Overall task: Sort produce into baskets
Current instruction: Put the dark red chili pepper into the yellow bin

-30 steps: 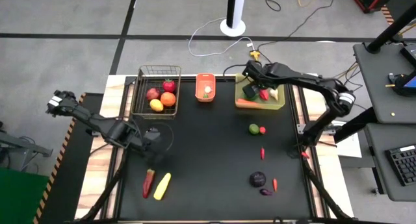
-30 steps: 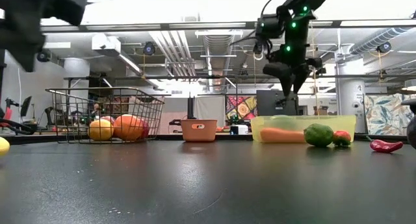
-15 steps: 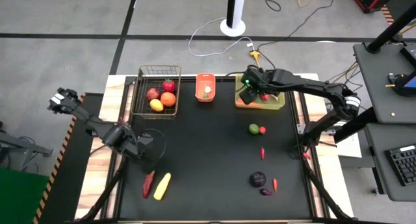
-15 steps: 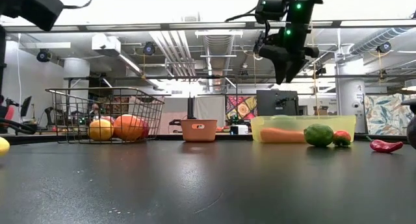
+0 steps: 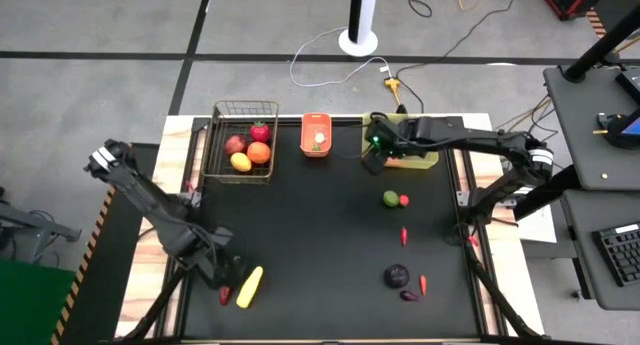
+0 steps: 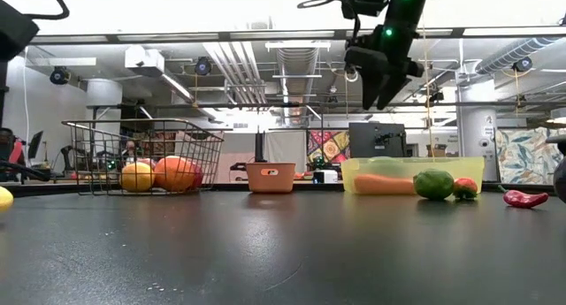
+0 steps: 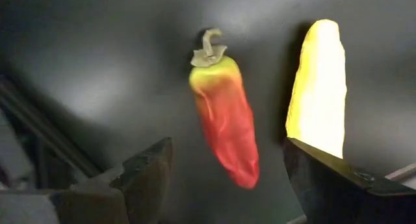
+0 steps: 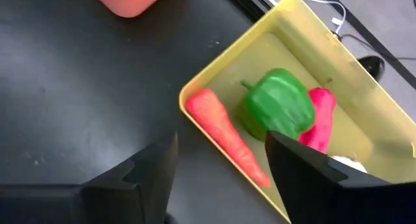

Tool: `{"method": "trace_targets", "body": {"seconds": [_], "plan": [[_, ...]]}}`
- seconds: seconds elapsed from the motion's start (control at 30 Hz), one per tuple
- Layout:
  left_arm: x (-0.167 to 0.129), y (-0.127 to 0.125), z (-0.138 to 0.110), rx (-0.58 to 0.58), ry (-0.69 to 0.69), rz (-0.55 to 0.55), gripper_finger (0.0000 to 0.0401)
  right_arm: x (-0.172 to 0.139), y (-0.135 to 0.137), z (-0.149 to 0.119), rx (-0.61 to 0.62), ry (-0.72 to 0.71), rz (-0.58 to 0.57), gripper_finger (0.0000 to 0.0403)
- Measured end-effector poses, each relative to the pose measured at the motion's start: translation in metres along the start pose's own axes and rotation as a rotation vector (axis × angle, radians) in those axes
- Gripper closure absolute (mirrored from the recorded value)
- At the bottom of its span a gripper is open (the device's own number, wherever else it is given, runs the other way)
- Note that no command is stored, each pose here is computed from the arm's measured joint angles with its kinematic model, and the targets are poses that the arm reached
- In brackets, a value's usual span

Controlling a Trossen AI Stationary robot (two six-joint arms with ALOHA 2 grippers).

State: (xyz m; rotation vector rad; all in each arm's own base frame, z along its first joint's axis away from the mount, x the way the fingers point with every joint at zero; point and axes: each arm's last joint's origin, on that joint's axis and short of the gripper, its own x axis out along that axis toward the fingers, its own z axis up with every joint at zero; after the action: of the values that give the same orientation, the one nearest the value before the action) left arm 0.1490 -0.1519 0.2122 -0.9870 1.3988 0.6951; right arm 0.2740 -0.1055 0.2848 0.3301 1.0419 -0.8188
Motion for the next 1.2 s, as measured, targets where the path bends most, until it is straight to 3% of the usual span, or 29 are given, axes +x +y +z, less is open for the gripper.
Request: {"method": "trace_targets", "body": {"seconds": [0.3, 0.6, 1.2], "plan": [[0.030, -0.014, -0.004, -0.004, -0.025, 0.065, 0.0129, -0.002, 0.006, -0.002, -0.019, -0.003, 0.012, 0.0119], [0.047, -0.017, -0.004, 0.003, -0.050, 0.136, 0.0132, -0.002, 0.006, -0.002, -0.020, -0.002, 0.013, 0.0095], [0.048, -0.018, -0.004, 0.014, -0.047, 0.128, 0.0269, -0.002, 0.006, -0.002, -0.019, -0.002, 0.014, 0.0094]]}}
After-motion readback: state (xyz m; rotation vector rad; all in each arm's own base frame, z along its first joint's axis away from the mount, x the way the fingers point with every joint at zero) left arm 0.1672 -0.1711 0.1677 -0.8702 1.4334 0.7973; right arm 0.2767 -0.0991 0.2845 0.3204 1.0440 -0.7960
